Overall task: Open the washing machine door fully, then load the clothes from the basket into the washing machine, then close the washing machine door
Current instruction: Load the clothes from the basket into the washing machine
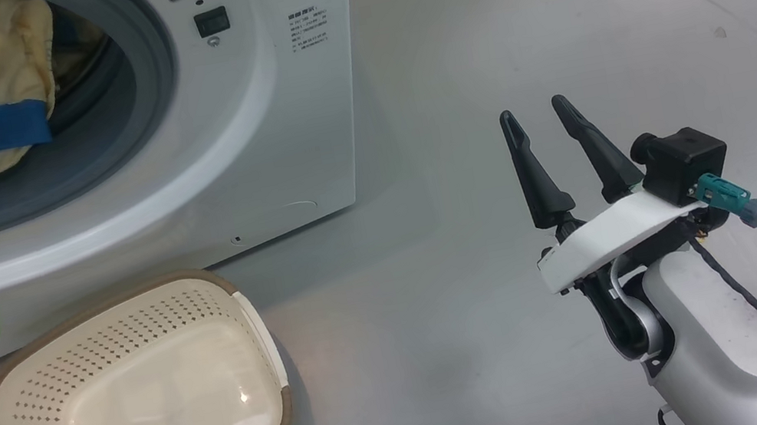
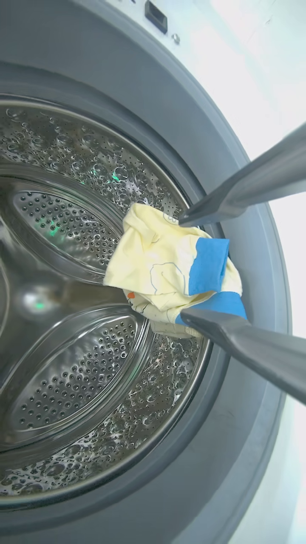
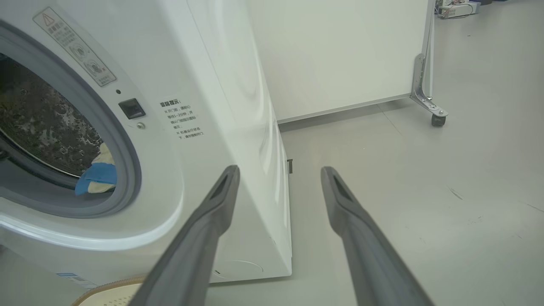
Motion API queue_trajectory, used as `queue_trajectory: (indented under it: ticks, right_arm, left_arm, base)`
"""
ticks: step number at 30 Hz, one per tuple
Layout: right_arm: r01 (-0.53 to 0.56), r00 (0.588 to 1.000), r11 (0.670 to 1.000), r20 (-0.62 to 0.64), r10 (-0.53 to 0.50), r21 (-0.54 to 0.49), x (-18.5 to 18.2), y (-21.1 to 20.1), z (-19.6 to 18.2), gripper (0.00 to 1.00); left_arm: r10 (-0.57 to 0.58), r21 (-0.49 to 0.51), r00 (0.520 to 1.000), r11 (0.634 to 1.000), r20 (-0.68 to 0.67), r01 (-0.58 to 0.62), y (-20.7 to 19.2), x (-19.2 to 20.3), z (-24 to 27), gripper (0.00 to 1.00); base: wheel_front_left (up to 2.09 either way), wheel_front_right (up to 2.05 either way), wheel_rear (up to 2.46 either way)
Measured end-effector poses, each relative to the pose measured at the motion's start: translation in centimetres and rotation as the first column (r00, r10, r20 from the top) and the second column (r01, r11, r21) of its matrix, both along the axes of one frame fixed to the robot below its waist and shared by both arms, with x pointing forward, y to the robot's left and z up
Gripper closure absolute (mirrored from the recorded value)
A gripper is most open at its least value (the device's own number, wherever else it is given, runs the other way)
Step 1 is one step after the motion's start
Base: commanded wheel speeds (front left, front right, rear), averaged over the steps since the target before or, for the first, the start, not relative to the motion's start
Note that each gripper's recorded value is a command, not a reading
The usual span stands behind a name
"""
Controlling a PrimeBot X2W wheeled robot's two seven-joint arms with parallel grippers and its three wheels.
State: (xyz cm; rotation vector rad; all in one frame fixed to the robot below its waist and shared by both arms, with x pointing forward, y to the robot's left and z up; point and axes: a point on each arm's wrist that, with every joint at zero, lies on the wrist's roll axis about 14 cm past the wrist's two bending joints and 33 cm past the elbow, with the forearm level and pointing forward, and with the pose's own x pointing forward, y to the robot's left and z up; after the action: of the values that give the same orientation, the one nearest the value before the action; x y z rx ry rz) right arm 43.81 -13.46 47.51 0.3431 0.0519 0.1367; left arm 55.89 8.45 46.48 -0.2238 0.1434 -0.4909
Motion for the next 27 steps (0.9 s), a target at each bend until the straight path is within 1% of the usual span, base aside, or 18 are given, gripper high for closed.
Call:
queue_trajectory:
  ticks: [7, 12, 15, 19, 23, 27]
  right_arm:
    - [-0.019, 0.999, 1.000, 0.039, 0.019, 0.001, -0.5, 0.2, 1.5, 0.00]
    - [-0.039, 0.998, 0.999, 0.045, 0.039, -0.002, -1.2, 0.5, 1.8, 0.00]
    - [-0.054, 0.997, 0.999, 0.045, 0.054, -0.003, -1.6, 0.8, 1.9, 0.00]
    - [-0.079, 0.995, 0.997, 0.058, 0.079, -0.001, -2.0, 1.5, 2.4, 0.00]
    - [-0.089, 0.994, 0.996, 0.068, 0.089, -0.007, -2.5, 1.6, 2.8, 0.00]
    - [-0.094, 0.994, 0.996, 0.063, 0.094, -0.009, -3.1, 1.7, 2.7, 0.00]
  left_arm:
    - [0.059, -0.055, 0.997, 0.997, 0.054, -0.056, 2.0, -1.6, 3.2, 0.00]
    - [0.091, -0.081, 0.993, 0.993, 0.079, -0.084, 2.9, -3.3, 4.6, 0.00]
    - [0.105, -0.084, 0.990, 0.992, 0.090, -0.097, 3.5, -4.5, 5.2, 0.00]
    - [0.152, -0.073, 0.984, 0.987, 0.088, -0.146, 5.0, -6.1, 5.1, 0.00]
    - [0.169, -0.066, 0.981, 0.984, 0.097, -0.163, 5.6, -7.7, 5.3, 0.00]
    - [0.214, -0.083, 0.972, 0.975, 0.097, -0.206, 6.6, -9.1, 5.6, 0.00]
  base:
    - [0.00, 0.00, 0.00]
    - [0.00, 0.00, 0.00]
    - [0.00, 0.00, 0.00]
    - [0.00, 0.00, 0.00]
    - [0.00, 0.00, 0.00]
    - [0.00, 0.00, 0.00]
